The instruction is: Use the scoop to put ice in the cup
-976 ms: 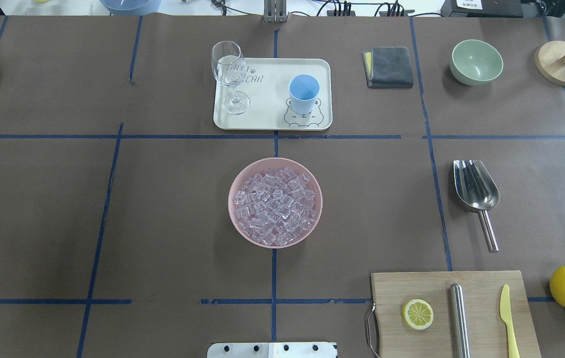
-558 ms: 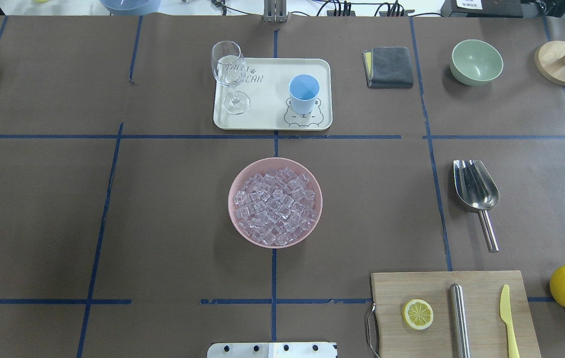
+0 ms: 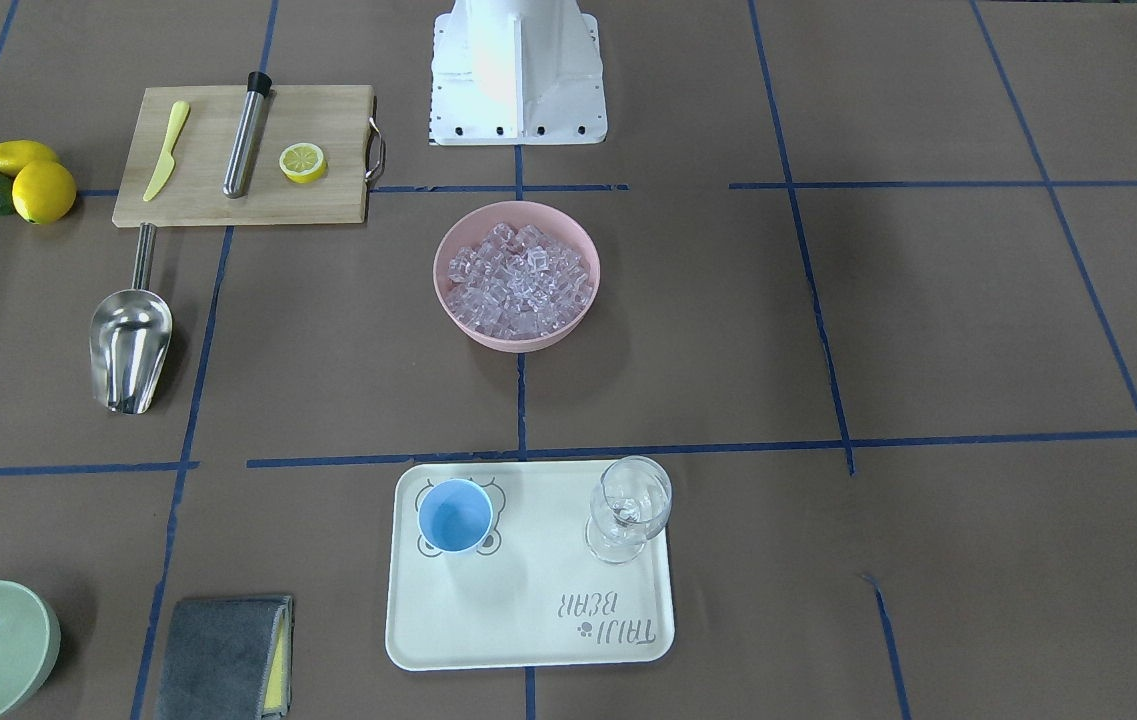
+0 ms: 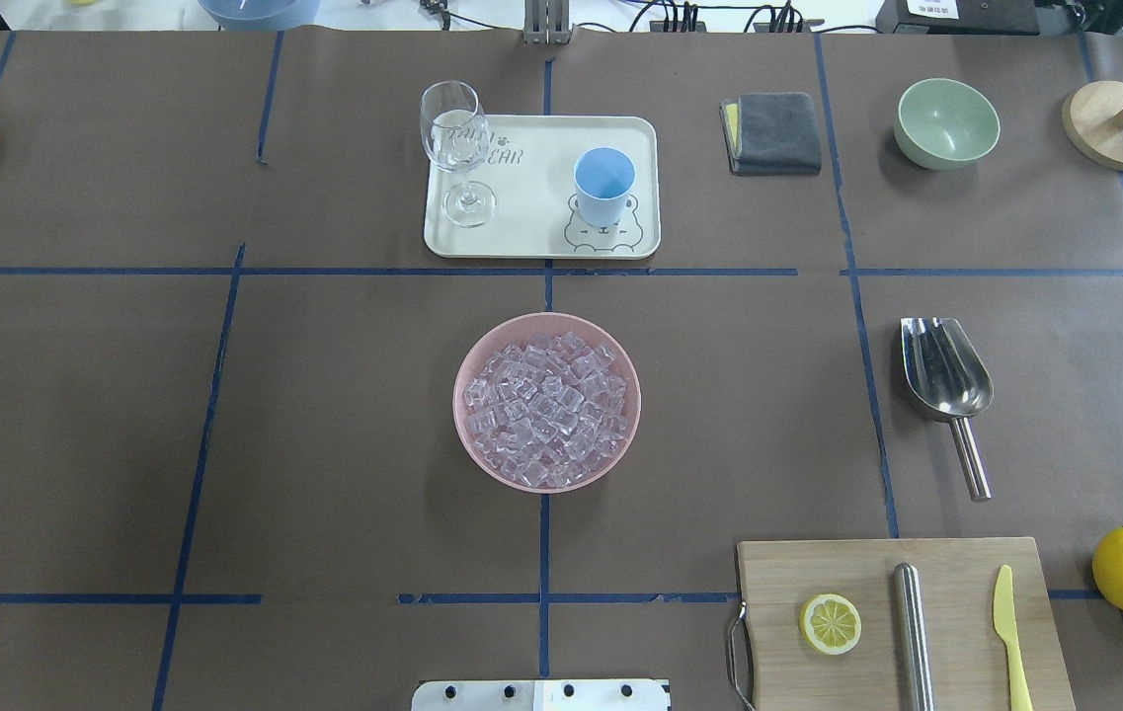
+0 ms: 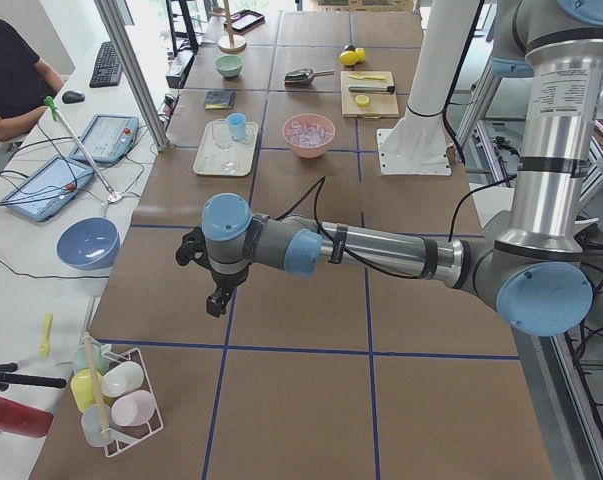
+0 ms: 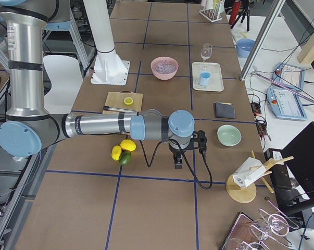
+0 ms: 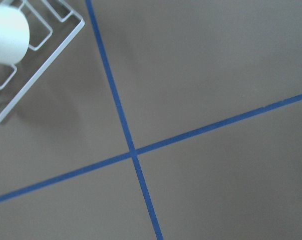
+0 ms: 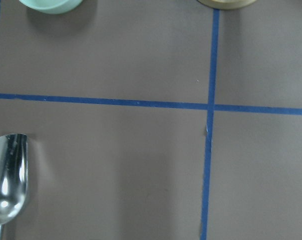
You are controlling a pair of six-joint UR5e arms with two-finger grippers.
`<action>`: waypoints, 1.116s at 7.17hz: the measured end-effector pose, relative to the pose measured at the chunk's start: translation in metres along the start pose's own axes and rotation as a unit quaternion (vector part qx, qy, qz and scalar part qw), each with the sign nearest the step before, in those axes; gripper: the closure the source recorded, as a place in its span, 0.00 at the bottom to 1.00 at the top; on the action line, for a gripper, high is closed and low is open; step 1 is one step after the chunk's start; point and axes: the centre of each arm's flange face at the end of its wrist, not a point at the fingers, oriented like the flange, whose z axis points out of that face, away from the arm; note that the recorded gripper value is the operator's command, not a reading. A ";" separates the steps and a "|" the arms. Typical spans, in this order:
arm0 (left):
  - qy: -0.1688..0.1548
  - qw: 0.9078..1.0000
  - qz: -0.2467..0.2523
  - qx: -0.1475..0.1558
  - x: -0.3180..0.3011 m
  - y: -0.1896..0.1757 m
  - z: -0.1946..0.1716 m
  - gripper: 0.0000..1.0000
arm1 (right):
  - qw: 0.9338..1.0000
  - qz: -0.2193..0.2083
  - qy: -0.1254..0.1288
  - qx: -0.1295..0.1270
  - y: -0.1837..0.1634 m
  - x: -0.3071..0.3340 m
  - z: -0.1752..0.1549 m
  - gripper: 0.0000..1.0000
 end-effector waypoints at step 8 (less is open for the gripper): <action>0.177 0.972 0.155 0.024 0.325 -0.156 0.109 0.00 | 0.999 -0.005 0.022 0.031 -0.056 -0.278 0.132 0.00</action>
